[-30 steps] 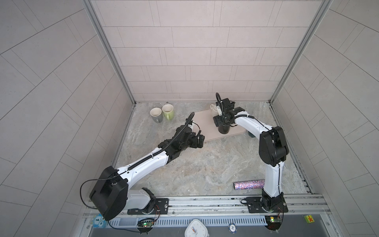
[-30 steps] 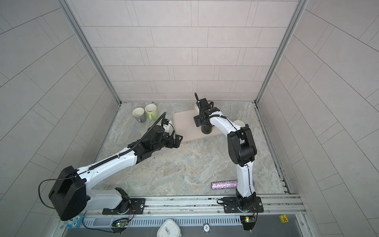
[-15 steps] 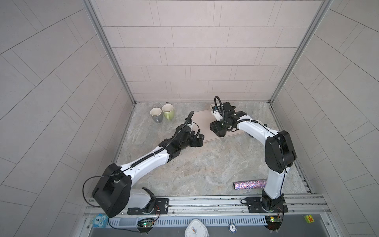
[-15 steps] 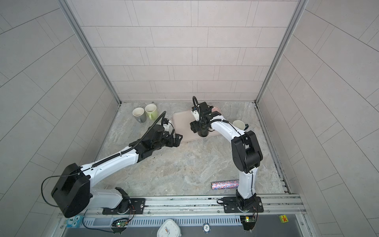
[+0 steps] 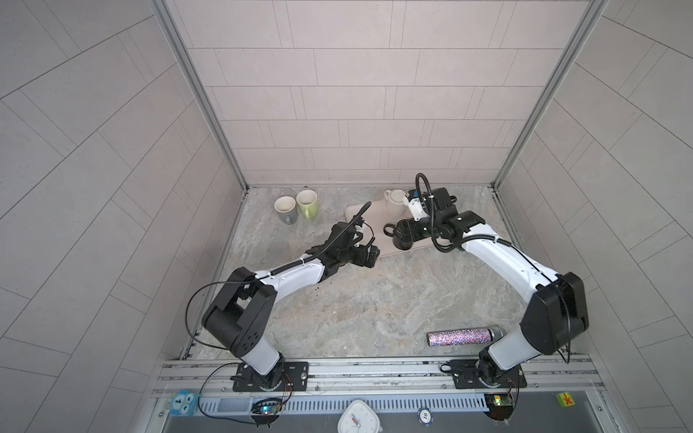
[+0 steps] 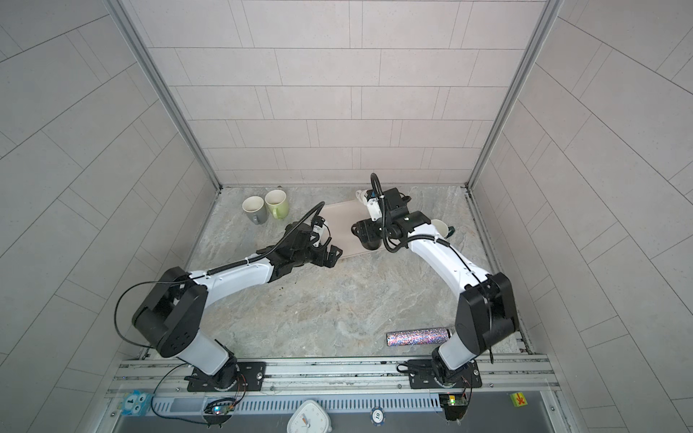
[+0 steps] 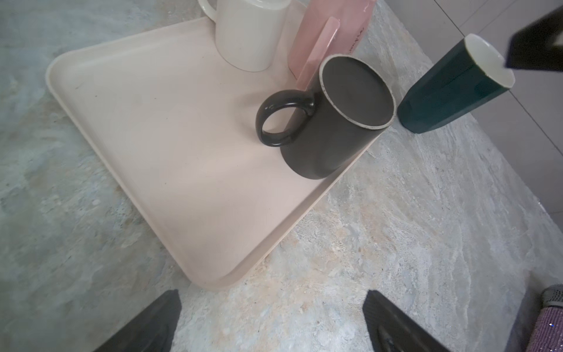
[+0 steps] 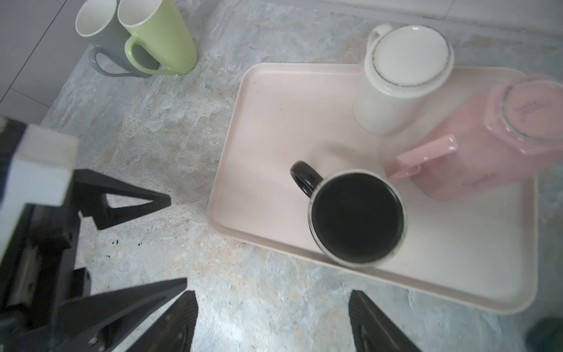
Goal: Turn the mug right side up
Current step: Rotate the mug on the tray.
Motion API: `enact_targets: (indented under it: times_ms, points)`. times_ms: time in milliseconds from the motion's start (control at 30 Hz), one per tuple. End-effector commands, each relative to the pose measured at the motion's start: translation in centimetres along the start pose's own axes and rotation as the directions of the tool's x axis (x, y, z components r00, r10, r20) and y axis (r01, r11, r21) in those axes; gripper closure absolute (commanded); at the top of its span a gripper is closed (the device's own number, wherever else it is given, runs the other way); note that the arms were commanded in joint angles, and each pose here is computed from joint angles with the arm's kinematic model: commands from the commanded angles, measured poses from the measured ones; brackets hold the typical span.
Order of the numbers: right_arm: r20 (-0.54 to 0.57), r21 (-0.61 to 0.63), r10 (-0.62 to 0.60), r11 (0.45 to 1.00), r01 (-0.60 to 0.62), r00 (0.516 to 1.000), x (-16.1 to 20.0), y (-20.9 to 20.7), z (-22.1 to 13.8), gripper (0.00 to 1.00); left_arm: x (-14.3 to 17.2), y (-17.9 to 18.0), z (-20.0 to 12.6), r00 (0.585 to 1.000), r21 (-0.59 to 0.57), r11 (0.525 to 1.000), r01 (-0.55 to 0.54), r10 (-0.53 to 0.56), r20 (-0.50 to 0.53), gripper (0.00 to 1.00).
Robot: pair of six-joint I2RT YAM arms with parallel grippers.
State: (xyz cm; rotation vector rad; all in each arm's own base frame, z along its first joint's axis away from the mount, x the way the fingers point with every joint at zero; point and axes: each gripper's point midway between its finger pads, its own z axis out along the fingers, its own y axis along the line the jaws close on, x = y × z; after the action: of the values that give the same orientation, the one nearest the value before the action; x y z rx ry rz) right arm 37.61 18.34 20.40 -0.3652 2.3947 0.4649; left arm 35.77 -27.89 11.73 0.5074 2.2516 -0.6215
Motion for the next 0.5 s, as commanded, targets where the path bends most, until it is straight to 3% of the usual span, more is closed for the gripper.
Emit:
enact_targets:
  times_ms: [0, 300, 467]
  points:
    - [-0.009, 0.0, 0.072, 0.997, -0.072, 0.997, 2.6, -0.3, -1.4, 0.21, -3.2, -1.5, 0.6, 0.985, 0.064, 0.985, -0.16, 0.155, 0.077, 0.0]
    - [0.103, 0.011, 0.056, 0.998, -0.058, 0.993, 7.4, -0.6, -7.3, 0.21, -3.8, -3.5, 5.4, 0.953, 0.235, 0.924, -0.301, 0.299, 0.044, 0.02]
    - [0.137, 0.002, 0.042, 0.999, -0.043, 0.99, 8.6, -0.2, -9.9, 0.21, -4.6, -3.2, 6.7, 0.939, 0.234, 0.91, -0.341, 0.339, 0.05, 0.06]
